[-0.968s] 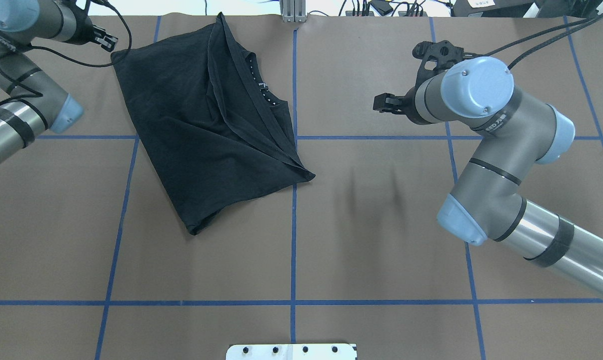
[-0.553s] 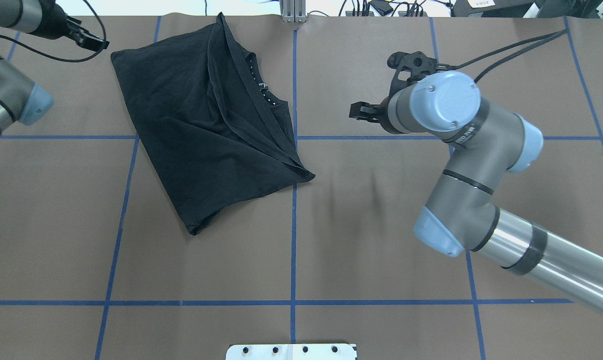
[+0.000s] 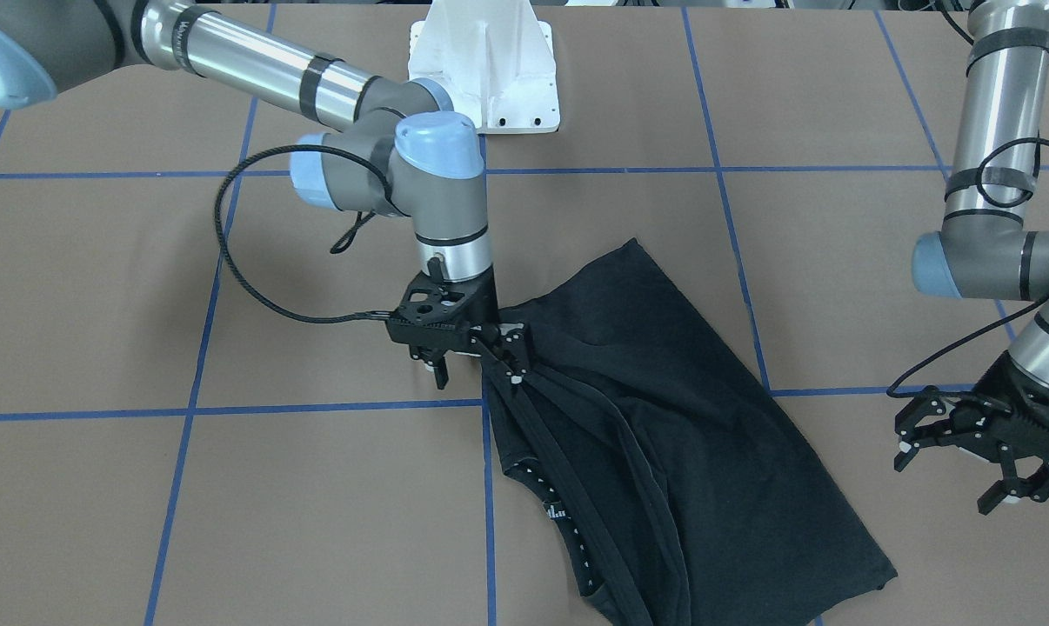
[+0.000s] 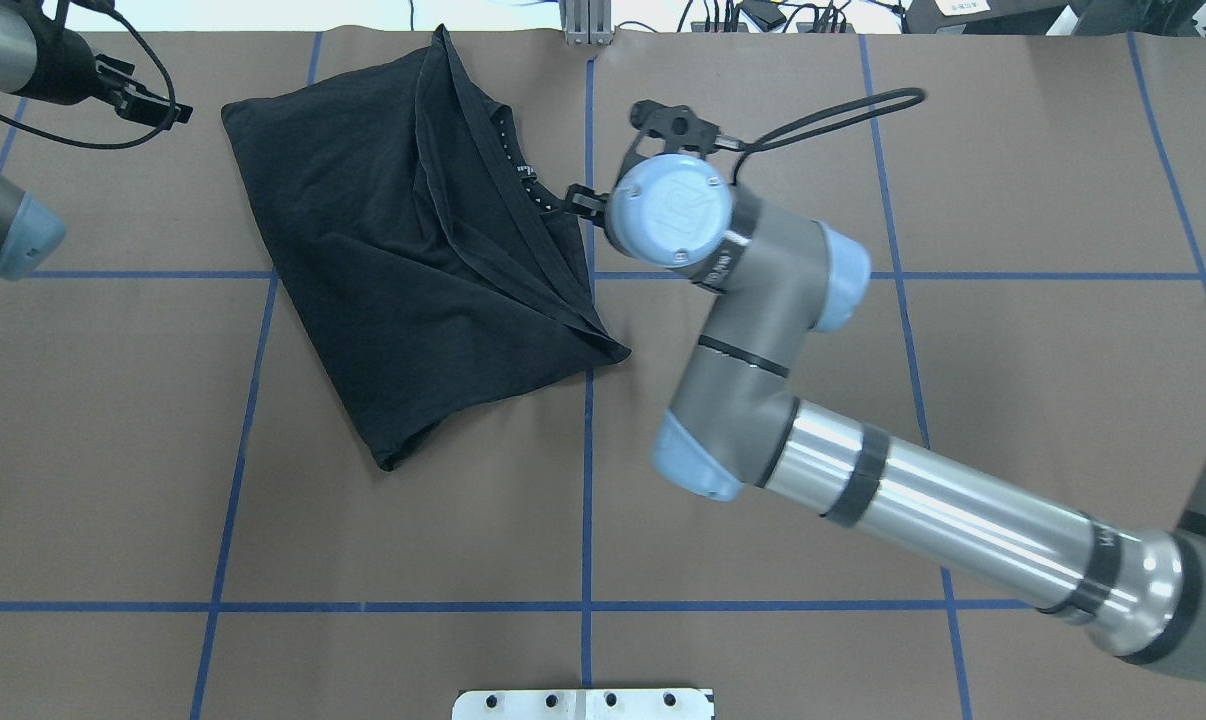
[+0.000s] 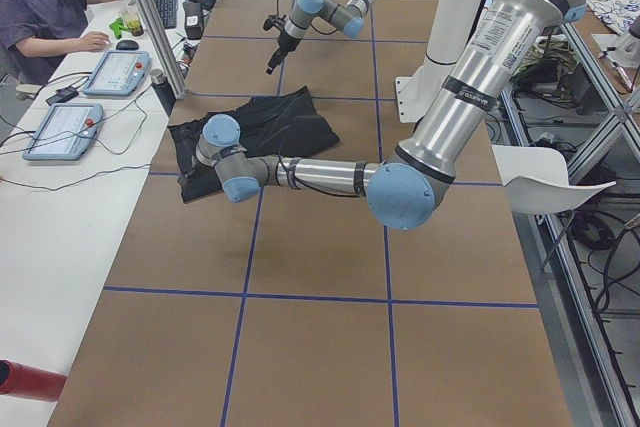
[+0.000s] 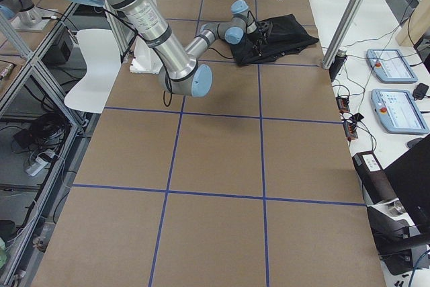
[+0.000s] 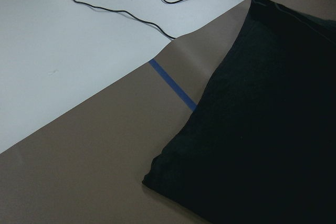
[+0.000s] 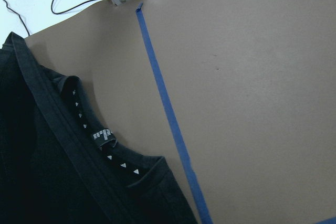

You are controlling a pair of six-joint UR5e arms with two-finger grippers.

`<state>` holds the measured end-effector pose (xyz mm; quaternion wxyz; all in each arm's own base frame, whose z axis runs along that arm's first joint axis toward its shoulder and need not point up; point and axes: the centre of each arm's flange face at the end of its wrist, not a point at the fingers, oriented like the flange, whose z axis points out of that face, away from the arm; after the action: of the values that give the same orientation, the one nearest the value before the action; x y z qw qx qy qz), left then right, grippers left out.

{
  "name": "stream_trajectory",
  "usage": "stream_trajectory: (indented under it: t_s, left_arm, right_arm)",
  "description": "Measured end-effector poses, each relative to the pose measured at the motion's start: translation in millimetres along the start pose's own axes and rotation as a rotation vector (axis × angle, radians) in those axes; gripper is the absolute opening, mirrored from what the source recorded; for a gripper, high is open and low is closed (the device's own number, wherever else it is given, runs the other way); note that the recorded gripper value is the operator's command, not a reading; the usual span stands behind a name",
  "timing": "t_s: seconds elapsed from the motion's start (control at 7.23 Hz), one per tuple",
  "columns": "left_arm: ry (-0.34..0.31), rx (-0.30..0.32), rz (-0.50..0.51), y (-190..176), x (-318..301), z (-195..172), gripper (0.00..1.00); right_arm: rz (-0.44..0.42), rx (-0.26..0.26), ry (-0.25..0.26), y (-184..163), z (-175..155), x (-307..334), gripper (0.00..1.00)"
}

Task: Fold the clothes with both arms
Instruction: 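Move the right gripper to the folded shirt corner near the collar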

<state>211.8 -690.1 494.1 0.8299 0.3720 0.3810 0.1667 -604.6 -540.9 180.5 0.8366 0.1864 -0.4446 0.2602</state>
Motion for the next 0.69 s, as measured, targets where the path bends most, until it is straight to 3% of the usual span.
stream_trajectory:
  t_s: [0.28,0.69]
  left_arm:
    - [0.003,0.002,-0.028,0.2,2.0,0.6,1.00]
    - [0.005,0.002,-0.040,0.2,3.9,1.6,1.00]
  right_arm:
    - [0.004,0.010,-0.010,20.1,23.8,0.7,0.86]
    - [-0.008,0.014,0.018,34.0,40.7,10.0,0.72]
